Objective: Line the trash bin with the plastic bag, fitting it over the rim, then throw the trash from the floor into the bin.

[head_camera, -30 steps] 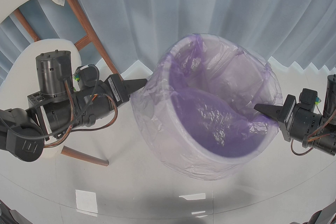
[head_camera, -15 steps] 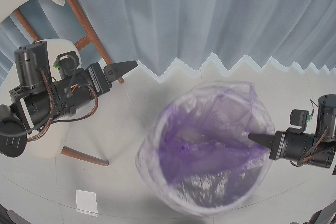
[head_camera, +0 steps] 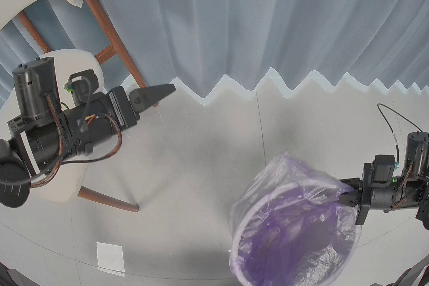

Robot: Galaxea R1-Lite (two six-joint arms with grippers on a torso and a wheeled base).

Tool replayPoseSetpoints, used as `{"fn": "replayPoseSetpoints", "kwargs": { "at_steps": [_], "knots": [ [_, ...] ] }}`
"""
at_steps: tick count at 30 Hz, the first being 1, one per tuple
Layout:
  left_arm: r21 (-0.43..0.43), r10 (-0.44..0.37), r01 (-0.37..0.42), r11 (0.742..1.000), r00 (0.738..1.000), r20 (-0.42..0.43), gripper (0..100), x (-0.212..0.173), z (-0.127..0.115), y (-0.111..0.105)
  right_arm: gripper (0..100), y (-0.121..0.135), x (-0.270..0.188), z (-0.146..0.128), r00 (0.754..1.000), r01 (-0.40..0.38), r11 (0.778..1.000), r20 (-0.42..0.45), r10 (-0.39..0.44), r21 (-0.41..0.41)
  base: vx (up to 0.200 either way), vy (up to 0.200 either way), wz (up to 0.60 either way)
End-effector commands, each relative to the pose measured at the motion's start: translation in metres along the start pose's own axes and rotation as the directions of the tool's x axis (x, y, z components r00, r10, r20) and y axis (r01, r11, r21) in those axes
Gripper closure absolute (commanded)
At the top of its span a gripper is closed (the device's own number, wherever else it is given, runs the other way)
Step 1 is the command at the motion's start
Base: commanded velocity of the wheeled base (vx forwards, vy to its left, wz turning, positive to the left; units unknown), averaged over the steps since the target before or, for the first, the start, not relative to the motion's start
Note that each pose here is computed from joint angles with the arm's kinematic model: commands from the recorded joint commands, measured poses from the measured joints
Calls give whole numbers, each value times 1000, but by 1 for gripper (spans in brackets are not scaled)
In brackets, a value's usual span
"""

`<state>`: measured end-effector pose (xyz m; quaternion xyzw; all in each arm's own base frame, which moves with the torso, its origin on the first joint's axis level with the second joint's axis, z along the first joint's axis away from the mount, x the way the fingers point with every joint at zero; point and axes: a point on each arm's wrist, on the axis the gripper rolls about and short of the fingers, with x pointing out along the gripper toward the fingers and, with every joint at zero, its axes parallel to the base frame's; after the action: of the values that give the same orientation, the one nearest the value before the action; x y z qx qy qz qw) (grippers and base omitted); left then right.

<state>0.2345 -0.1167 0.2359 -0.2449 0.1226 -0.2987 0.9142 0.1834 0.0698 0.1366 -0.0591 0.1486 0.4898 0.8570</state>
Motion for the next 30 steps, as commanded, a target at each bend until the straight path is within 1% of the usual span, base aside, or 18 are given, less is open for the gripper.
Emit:
{"fn": "replayPoseSetpoints", "kwargs": {
  "at_steps": [1,4,5,8,11,12,13,14,15,16,20,25,30],
  "knots": [
    [-13,-67,66,998,989,-133,0,-3,-31,-5,100,-21,11,-15,1000,8,1000,-8,-8,13,0,0,0],
    [-24,-85,82,996,976,-201,0,-5,-47,-4,100,-22,13,-15,1000,11,1000,3,-11,4,0,0,0],
    [-24,-97,94,995,967,-235,0,-6,-54,-2,100,-22,13,-15,1000,10,1000,4,-10,8,0,0,0],
    [-1,-140,147,989,944,-299,0,-5,-64,1,100,-22,12,-14,1000,5,1000,10,-5,25,0,0,0],
    [5,-171,184,983,919,-355,0,3,-73,4,100,-21,12,-14,1000,1,999,10,-2,43,0,0,0],
    [7,-173,188,982,917,-360,0,5,-74,5,100,-21,12,-14,1000,2,999,11,-2,43,0,0,0],
    [8,-187,205,979,906,-380,0,9,-80,4,100,-21,12,-14,1000,0,999,12,-1,45,0,0,0],
    [9,-194,214,977,900,-390,0,14,-83,3,100,-20,12,-13,1000,-1,999,13,0,45,0,0,0],
    [8,-196,217,976,899,-391,0,14,-84,3,100,-20,12,-13,1000,-1,999,13,0,45,0,0,0],
    [9,-210,233,972,892,-400,0,22,-90,2,100,-19,12,-13,1000,-5,999,14,4,46,0,0,0],
    [14,-251,277,961,890,-381,0,43,-95,-3,100,-18,10,-13,1000,-4,998,14,3,58,0,0,0],
    [15,-298,328,944,875,-380,0,70,-100,-16,100,-16,10,-15,1000,-7,998,11,7,62,0,0,0],
    [14,-319,352,936,867,-383,0,83,-105,-23,100,-16,10,-14,1000,-8,998,13,8,59,0,0,0]
  ]
}}
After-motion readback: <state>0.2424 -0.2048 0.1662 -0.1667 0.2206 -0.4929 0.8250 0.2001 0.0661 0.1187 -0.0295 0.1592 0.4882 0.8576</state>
